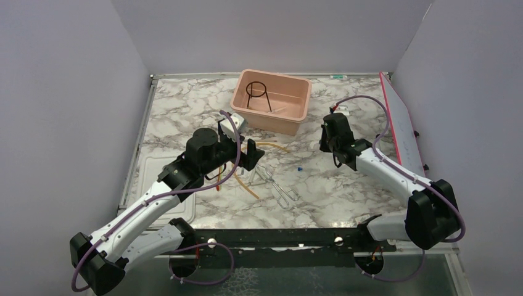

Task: Organize the chemistry lab equipment

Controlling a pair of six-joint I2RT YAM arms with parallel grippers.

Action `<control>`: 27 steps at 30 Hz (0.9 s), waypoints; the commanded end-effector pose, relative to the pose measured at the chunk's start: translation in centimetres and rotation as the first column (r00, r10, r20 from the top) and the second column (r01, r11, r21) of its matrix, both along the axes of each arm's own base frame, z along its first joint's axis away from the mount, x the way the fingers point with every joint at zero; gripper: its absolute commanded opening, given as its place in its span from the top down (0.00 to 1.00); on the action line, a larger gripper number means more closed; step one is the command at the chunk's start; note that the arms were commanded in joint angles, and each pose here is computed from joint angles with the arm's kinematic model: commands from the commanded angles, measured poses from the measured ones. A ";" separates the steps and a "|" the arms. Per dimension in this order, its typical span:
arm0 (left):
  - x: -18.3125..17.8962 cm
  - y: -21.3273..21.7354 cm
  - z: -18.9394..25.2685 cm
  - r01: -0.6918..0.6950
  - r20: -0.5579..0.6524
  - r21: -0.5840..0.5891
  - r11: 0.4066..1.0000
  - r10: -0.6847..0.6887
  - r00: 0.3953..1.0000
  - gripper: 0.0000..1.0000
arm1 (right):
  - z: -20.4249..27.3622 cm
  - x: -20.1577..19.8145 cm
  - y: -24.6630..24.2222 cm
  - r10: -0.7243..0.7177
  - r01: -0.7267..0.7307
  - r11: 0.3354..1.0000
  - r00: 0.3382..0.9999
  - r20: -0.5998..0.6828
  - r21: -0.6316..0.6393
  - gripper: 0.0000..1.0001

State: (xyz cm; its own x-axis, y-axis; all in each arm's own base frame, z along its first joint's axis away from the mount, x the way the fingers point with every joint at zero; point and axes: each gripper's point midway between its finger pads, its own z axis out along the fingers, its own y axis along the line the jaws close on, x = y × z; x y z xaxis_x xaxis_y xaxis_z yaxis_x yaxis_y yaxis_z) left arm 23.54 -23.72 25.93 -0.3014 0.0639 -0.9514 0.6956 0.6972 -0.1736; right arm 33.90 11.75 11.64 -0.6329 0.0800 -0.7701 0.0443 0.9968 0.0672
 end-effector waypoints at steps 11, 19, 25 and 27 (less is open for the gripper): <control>0.3 -0.2 0.3 -0.007 0.009 -0.013 1.000 0.007 1.000 0.13 | -1.1 -0.1 -1.0 -0.015 0.014 0.999 1.000 -0.018 -0.050 0.94; 0.3 -0.1 0.2 -0.009 0.009 -0.011 1.000 0.009 1.000 0.13 | -2.1 -0.5 -0.5 0.016 -0.017 0.999 0.999 -0.047 -0.037 0.90; 0.3 -0.2 0.1 -0.007 0.006 -0.010 1.000 0.007 1.000 0.13 | -2.9 -0.6 0.1 0.065 -0.067 0.997 0.996 -0.062 -0.036 0.87; 0.3 -0.2 0.1 -0.007 0.007 -0.009 1.000 0.007 1.000 0.13 | -3.1 -0.6 0.1 0.068 -0.071 0.997 0.995 -0.068 -0.037 0.85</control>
